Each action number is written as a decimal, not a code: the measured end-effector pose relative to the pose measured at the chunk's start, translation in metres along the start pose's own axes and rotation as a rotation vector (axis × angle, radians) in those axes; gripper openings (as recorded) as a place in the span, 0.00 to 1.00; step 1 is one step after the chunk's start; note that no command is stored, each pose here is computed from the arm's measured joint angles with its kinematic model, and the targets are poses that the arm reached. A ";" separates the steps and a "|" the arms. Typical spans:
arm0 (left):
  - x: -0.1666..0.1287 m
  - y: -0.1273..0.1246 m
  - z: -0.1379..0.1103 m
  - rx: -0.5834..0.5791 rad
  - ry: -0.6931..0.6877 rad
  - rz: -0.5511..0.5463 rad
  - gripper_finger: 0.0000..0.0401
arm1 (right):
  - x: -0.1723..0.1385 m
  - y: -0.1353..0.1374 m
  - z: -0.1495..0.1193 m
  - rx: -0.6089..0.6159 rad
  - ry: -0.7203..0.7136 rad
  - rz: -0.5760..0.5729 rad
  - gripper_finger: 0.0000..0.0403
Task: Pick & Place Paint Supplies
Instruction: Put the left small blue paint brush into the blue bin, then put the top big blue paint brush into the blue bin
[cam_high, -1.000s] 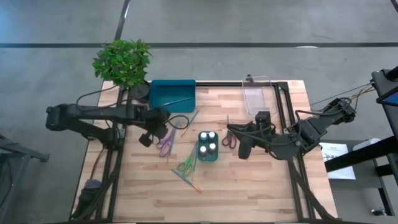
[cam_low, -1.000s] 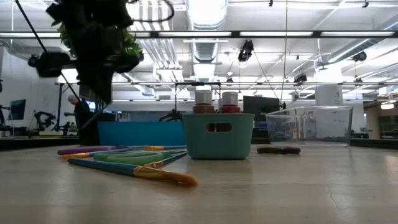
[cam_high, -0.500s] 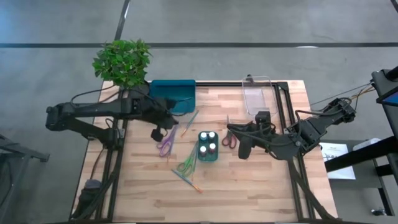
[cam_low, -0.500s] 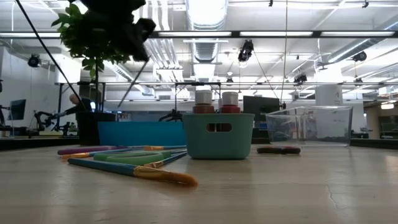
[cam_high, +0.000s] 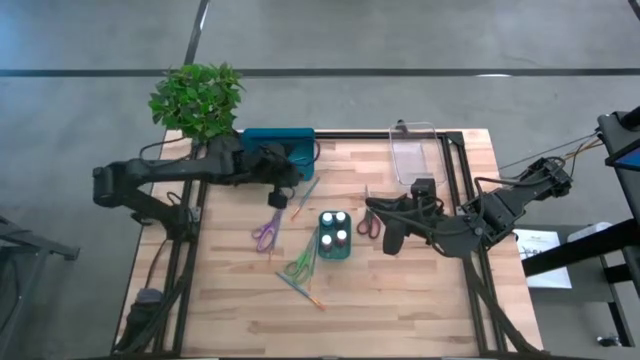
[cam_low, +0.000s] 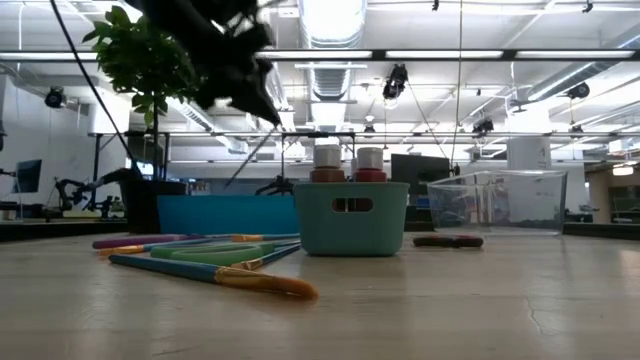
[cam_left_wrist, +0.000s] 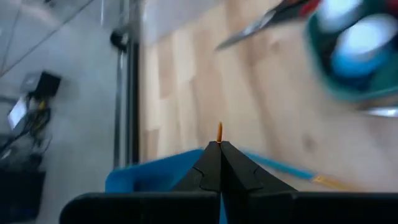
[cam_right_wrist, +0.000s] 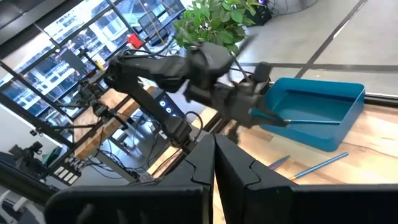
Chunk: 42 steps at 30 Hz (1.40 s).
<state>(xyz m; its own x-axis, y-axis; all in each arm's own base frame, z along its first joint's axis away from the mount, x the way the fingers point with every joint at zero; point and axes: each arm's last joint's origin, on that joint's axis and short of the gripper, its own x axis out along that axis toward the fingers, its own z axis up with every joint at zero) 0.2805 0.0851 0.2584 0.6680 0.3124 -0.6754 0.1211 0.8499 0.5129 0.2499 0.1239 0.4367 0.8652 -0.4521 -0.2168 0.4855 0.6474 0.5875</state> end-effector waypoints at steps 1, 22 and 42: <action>0.006 0.003 -0.004 0.001 0.025 0.007 0.00 | 0.000 0.000 0.000 0.000 0.000 0.000 0.02; 0.053 0.043 -0.058 -0.102 0.281 0.057 0.00 | 0.000 -0.001 0.000 -0.004 -0.004 -0.009 0.02; 0.049 0.046 -0.059 -0.147 0.346 0.158 0.34 | 0.000 -0.001 0.000 -0.007 -0.002 -0.010 0.02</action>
<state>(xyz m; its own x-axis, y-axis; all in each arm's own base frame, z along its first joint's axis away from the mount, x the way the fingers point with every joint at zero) 0.2758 0.1649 0.2174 0.3809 0.5470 -0.7455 -0.0864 0.8238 0.5603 0.2490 0.1233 0.4359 0.8600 -0.4599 -0.2212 0.4951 0.6470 0.5799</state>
